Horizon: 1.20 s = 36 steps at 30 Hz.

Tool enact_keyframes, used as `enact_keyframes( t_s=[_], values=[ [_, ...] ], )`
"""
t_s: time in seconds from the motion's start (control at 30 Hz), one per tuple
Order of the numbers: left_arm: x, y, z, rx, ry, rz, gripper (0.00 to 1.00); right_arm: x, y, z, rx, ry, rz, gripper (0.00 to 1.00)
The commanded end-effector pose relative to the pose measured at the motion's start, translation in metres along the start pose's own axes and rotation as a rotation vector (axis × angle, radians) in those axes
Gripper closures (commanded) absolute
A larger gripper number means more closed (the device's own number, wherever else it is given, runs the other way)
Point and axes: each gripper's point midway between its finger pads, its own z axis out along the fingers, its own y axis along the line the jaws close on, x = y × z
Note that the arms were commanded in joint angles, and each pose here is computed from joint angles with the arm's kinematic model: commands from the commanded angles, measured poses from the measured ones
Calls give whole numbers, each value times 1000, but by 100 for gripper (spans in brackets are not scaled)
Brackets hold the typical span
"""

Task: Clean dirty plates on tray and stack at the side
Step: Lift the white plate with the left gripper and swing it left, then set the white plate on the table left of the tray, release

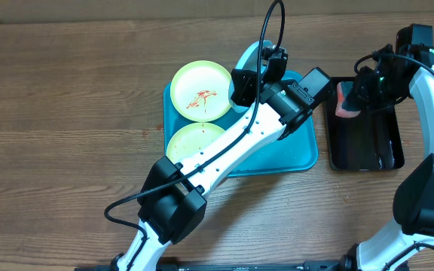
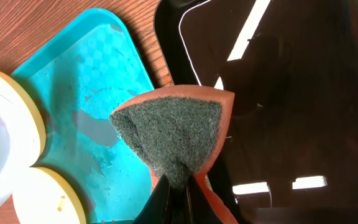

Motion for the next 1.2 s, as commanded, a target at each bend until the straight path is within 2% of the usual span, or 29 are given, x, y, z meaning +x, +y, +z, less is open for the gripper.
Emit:
enact_keyframes(
  t_s=[0.0, 0.1, 0.23, 0.3, 0.4, 0.6, 0.73, 0.93, 1.03, 1.17],
  values=[
    [-1, 1, 1, -29, -16, -25, 96, -1, 2, -4, 0, -15, -15, 96],
    [7, -14, 1, 55, 32, -31, 96, -1, 2, -4, -1, -15, -15, 96],
    [34, -52, 2, 354, 239, -61, 96, 0, 2, -4, 0, -13, -14, 96],
    [40, -55, 6, 444, 318, -92, 96, 0, 2, -4, 0, -11, -13, 96],
    [42, -43, 17, 532, 405, -160, 96, 0, 1, -4, 0, -11, -14, 96],
    [31, 14, 44, 687, 502, -309, 96, 0, 2, -4, 0, -12, -14, 96],
    [45, 67, 73, 663, 590, -414, 96, 0, 1, -4, 0, -11, -14, 96],
    [103, 141, 113, 546, 794, -489, 96, 0, 2, -4, 0, -12, -14, 96],
    [130, 172, 123, 544, 889, -528, 96, 0, 2, -4, 0, -12, -14, 96],
    [145, 193, 133, 586, 926, -578, 96, -1, 2, -4, 0, -15, -15, 96]
  ],
)
